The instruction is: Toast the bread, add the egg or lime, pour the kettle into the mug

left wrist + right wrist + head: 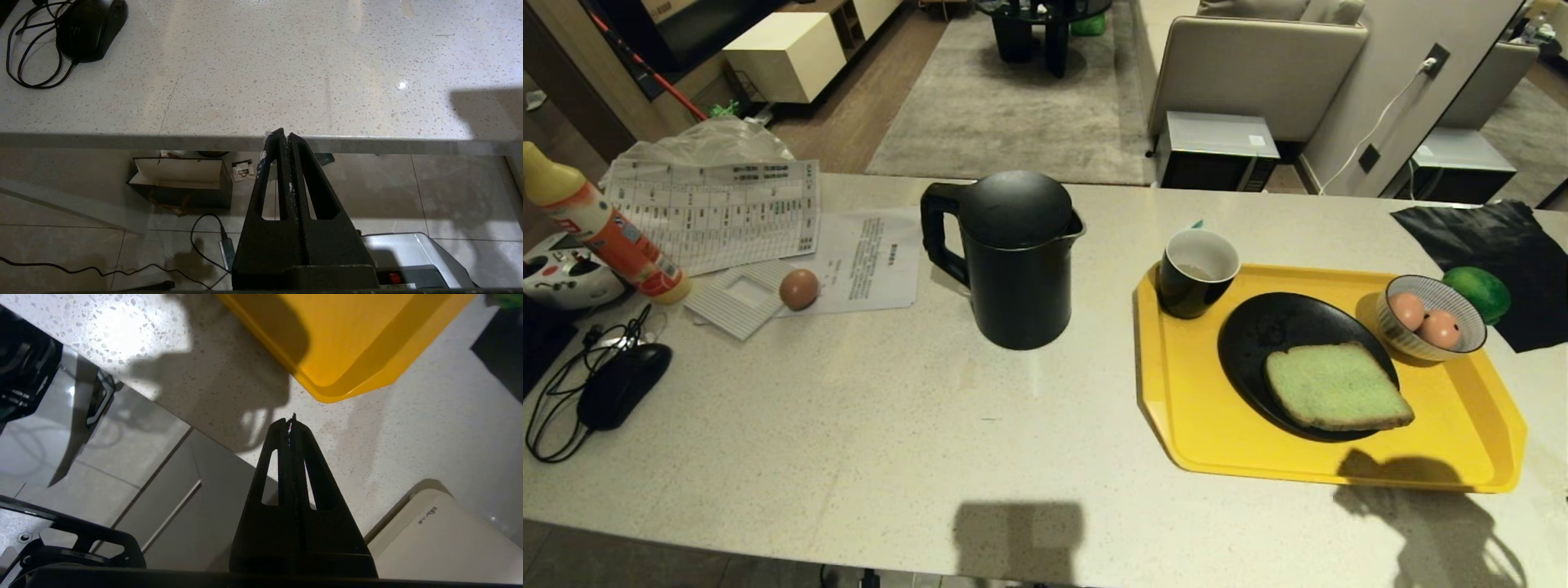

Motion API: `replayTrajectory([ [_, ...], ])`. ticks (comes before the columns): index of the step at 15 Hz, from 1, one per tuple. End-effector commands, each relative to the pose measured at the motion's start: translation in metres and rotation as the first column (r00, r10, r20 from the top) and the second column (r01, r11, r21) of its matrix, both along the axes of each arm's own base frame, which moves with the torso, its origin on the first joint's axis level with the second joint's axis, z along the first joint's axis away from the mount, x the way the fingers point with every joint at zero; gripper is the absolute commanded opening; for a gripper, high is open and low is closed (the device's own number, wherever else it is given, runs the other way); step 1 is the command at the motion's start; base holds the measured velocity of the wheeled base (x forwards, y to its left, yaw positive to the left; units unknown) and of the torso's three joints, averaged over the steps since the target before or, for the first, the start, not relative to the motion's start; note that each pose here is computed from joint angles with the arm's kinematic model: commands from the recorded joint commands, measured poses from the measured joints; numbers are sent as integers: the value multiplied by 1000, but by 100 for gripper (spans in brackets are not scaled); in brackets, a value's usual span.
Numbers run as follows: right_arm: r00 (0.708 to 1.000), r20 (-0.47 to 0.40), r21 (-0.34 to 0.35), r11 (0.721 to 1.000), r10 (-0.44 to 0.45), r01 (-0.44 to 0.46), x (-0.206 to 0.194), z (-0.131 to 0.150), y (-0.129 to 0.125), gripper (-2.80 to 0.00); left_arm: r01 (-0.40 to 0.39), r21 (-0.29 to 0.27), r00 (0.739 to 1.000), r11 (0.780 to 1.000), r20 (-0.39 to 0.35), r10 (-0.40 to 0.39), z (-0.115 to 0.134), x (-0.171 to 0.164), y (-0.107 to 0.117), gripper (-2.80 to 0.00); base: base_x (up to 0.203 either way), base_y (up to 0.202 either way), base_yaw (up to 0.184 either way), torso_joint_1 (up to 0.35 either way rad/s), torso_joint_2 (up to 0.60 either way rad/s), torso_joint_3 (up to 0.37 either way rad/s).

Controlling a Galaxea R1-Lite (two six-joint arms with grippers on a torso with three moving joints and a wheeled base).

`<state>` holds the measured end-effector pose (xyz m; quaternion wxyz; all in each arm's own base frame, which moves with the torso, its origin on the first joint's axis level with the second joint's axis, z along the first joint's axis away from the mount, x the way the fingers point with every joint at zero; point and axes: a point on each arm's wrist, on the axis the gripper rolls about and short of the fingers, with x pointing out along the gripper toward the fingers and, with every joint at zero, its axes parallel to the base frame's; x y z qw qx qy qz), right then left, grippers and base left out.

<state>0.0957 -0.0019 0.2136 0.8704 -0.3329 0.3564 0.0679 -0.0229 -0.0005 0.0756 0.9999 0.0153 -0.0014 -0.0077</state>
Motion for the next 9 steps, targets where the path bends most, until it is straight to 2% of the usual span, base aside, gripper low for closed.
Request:
replayTrajectory([
  [1, 992, -124, -3, 1000, 9, -10, 27, -14, 1, -280, 0, 0, 1000, 1000, 1, 0, 0, 0, 0, -280, 0, 0, 0, 0, 0, 0],
  [3, 987, -155, -2, 999, 33, -33, 42, -21, 5, -280, 0, 0, 1000, 1000, 1, 0, 0, 0, 0, -280, 0, 0, 0, 0, 0, 0],
  [6, 986, -167, -40, 999, 3, -10, 67, -38, 7, -280, 0, 0, 1000, 1000, 1, 0, 0, 0, 0, -280, 0, 0, 0, 0, 0, 0],
  [9, 972, -236, -56, 998, -2, -12, 72, -56, 8, -280, 0, 0, 1000, 1000, 1, 0, 0, 0, 0, -280, 0, 0, 0, 0, 0, 0],
])
